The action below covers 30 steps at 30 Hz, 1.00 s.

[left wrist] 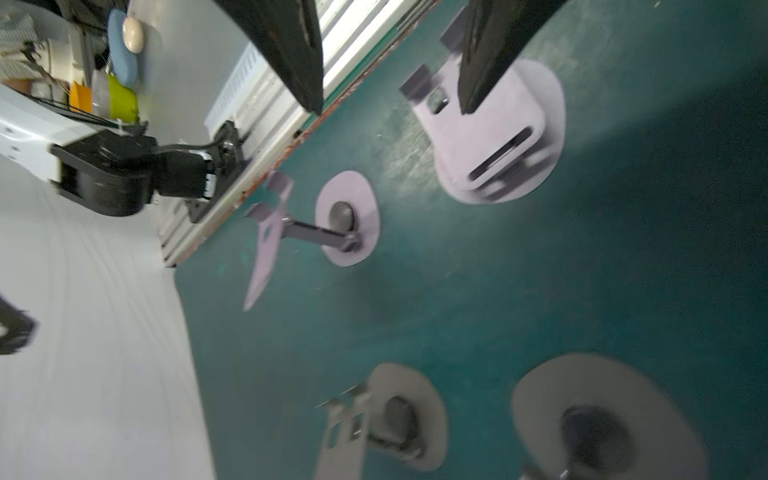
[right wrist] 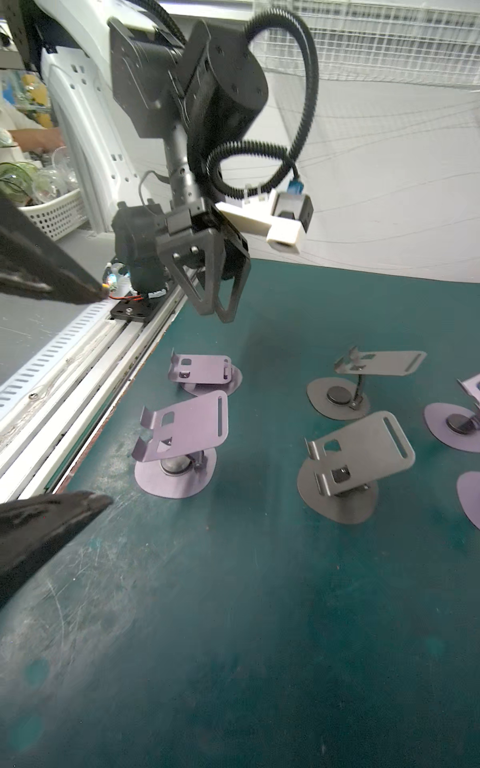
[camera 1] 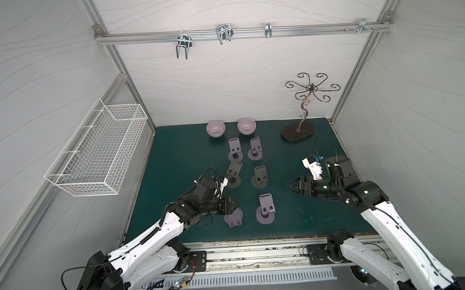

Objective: Open the phone stand
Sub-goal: Pick up the phone stand at the center of the board.

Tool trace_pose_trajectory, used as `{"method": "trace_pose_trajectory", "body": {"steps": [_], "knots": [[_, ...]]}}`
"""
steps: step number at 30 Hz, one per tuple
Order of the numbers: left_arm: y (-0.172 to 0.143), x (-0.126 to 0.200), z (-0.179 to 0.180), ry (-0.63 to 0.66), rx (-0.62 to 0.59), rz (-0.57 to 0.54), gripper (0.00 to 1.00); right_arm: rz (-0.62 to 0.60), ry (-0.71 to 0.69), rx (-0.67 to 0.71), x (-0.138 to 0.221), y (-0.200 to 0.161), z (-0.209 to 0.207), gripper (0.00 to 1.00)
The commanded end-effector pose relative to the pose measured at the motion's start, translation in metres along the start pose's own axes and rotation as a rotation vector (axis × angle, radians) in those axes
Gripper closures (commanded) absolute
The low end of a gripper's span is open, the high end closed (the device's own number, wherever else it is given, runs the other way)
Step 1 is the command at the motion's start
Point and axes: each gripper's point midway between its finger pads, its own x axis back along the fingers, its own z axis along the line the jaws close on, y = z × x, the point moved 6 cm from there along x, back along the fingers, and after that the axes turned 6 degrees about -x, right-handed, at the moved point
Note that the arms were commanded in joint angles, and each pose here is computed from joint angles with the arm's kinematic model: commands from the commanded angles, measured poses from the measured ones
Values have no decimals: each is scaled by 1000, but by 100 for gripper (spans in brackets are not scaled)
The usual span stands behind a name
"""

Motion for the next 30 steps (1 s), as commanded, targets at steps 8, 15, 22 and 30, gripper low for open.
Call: {"method": "trace_pose_trajectory", "body": {"steps": [8, 15, 22, 30], "knots": [[-22, -18, 29, 32, 100, -67, 44, 46, 43, 14, -21, 6, 18, 29], [-23, -27, 33, -8, 99, -98, 44, 65, 20, 11, -31, 3, 19, 29], [-16, -29, 36, -27, 93, -102, 44, 76, 2, 12, -38, 0, 20, 30], [-8, -37, 37, -70, 101, -93, 46, 88, -8, 16, -43, -1, 22, 30]]}}
